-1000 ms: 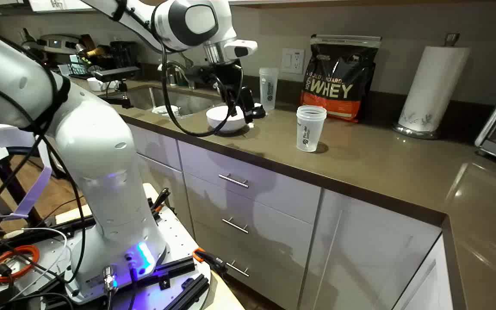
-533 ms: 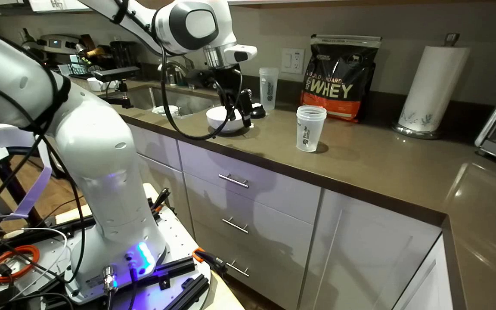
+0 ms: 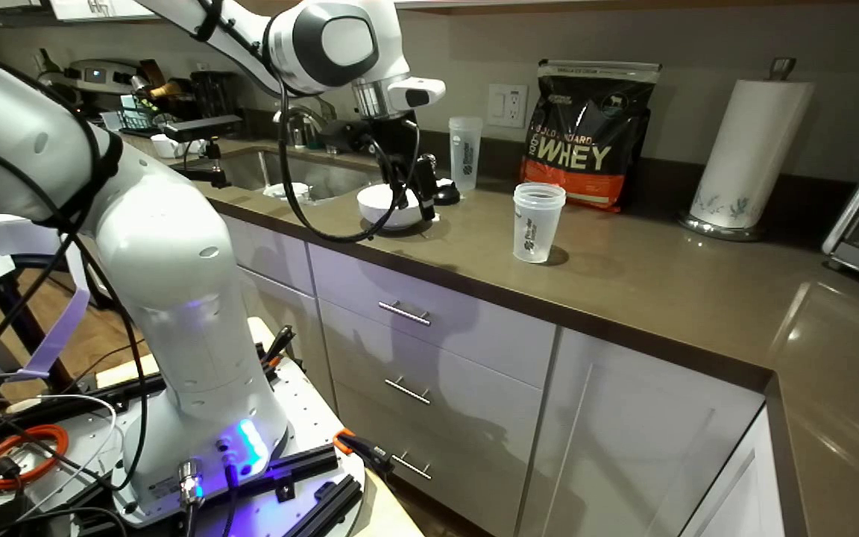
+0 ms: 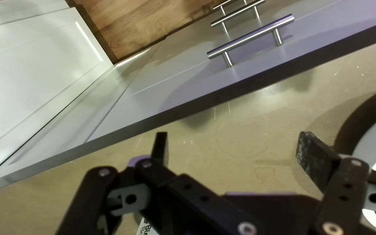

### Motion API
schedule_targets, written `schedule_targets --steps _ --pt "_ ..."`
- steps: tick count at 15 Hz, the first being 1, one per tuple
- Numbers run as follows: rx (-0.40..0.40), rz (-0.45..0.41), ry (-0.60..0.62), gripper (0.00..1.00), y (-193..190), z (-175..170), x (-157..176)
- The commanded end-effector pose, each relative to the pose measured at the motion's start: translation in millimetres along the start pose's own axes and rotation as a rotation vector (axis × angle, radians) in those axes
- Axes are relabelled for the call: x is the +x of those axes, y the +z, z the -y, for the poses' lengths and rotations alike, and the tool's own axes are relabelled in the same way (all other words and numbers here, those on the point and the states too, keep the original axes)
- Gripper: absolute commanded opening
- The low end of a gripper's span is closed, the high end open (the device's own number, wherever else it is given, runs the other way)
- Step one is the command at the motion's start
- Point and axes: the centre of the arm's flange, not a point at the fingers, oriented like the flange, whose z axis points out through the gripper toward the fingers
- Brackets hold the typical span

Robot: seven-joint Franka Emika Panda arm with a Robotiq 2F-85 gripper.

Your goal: Use the clear spoon to scoop some whey powder from the bowl, then pour the powder into the cup, and return the spoon to the bowl

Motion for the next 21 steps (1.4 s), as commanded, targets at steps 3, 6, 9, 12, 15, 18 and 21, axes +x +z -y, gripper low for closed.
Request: schedule_targets --steps 3,6,9,12,15,18,21 --pt "0.0 0.0 0.0 1.0 0 0 0" --pt "0.0 0.0 0.0 1.0 0 0 0" --pt "0.014 -0.029 -0.063 1.0 -8 2 11" --pt "0.014 -0.029 -0.026 1.0 -14 2 8" --pt "0.015 -0.03 -0.027 1.0 -14 2 9" --pt "0.022 -0.055 -0.09 1.0 -18 7 16" --pt "0.036 -0.08 -0.197 1.0 -24 18 24"
